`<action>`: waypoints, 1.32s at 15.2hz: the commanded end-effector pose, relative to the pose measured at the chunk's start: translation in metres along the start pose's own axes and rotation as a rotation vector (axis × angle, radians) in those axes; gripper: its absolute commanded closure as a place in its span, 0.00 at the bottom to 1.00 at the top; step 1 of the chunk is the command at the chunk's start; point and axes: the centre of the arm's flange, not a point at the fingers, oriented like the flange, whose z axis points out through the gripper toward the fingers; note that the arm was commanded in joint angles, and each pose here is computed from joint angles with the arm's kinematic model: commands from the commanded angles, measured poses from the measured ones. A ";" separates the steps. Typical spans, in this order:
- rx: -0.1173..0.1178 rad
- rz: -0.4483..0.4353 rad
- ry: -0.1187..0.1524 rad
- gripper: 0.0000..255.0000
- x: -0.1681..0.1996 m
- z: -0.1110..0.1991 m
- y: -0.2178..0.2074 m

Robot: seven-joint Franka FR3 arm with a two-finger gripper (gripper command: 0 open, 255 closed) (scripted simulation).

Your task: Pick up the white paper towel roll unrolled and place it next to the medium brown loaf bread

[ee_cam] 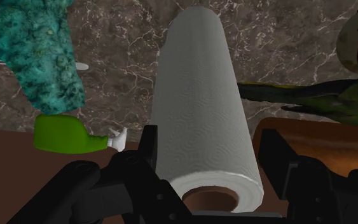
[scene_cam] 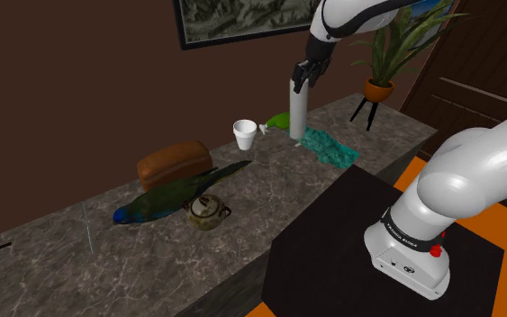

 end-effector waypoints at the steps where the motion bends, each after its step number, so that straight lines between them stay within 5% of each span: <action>1: 0.000 0.000 -0.001 1.00 0.018 0.005 -0.008; 20: 0.000 0.000 -0.001 1.00 0.235 0.086 -0.102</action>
